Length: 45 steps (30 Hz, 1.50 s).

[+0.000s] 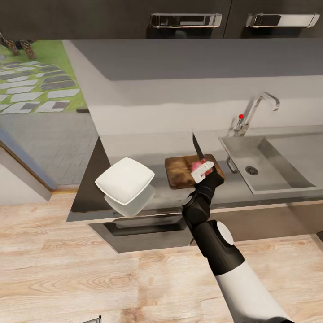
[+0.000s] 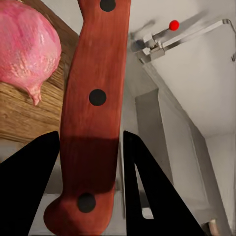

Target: In the kitchen, take the Vidalia onion out of the sink, dice it on the chopping board with the paring knife, put the diced onion into the bowl on the countertop, then place both the paring knife and the chopping board into the sink.

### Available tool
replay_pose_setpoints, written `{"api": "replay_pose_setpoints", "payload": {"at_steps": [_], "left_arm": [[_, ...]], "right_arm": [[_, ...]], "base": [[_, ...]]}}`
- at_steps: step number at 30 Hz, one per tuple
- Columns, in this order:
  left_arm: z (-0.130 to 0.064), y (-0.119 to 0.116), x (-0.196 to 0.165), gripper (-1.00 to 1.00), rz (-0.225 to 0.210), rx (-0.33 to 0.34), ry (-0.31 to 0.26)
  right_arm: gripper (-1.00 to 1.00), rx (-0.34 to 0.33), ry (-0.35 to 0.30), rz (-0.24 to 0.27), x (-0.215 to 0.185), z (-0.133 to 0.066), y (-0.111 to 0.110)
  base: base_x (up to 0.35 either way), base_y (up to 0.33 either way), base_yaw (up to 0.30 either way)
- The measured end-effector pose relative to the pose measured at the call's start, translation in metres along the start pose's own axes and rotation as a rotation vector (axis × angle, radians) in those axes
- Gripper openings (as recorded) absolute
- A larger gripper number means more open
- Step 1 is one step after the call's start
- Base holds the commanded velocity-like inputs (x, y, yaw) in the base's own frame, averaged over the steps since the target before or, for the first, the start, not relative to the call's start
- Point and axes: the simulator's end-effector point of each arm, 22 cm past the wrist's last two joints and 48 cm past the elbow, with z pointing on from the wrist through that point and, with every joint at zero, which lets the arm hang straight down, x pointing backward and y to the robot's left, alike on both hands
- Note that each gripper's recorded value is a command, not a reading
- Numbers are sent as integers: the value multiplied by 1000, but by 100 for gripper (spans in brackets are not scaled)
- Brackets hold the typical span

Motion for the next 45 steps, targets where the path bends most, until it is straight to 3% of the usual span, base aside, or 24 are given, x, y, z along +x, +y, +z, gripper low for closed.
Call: {"api": "replay_pose_setpoints", "payload": {"at_steps": [3,10,22,28,32,37,45], "left_arm": [[0,0,0,100,0,0,0],[0,0,0,100,0,0,0],[0,0,0,100,0,0,0],[0,0,0,100,0,0,0],[0,0,0,100,0,0,0],[0,0,0,100,0,0,0],[0,0,0,100,0,0,1]], "right_arm": [[-100,17,9,-23,7,4,-1],[-100,187,-29,-23,5,4,-36],[-100,273,-54,10,-4,-5,-53],[-100,365,-60,25,-14,-20,-69],[-100,433,-110,6,-30,-38,-75],[-100,466,-165,-66,-46,-55,-58],[-100,485,-164,-144,-40,-54,-39]], "base": [[0,0,0],[0,0,0],[0,0,0],[0,0,0],[0,0,0],[0,0,0],[-65,0,0]]}}
